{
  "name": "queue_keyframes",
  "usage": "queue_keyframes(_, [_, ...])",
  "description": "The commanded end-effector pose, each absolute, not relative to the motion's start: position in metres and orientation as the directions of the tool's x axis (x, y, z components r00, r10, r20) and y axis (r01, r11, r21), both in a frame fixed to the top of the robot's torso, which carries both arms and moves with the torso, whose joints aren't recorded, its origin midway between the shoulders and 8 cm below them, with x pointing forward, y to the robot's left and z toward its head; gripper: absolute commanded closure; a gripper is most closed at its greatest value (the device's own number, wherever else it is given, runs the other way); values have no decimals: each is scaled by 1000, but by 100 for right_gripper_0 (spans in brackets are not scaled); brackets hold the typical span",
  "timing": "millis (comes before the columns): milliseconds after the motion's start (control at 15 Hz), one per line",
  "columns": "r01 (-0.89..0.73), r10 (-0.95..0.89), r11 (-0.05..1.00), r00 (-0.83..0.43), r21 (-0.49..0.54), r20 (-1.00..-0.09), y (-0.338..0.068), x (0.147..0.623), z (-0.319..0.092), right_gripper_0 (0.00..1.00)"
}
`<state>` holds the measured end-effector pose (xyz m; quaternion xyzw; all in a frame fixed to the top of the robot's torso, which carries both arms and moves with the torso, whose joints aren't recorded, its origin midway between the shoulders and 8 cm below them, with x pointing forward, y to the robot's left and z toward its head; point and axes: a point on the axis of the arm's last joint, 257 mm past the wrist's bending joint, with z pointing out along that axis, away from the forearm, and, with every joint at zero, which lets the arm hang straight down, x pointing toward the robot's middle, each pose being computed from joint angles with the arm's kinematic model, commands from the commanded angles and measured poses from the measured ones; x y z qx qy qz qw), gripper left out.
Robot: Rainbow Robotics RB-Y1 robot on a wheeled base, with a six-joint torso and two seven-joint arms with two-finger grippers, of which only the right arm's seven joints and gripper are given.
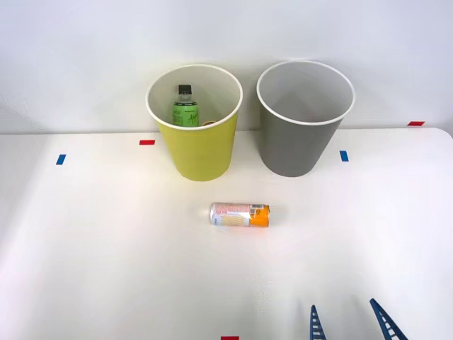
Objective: Put cans in the gray bin, plastic bottles in the light green bin
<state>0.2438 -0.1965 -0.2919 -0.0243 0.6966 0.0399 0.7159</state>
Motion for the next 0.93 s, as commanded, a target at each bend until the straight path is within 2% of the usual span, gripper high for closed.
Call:
queue_keyframes(67, [-91,23,996,26,21,-999,-196,244,-292,0])
queue_keyframes(933, [-91,23,996,26,21,-999,-196,244,-292,0])
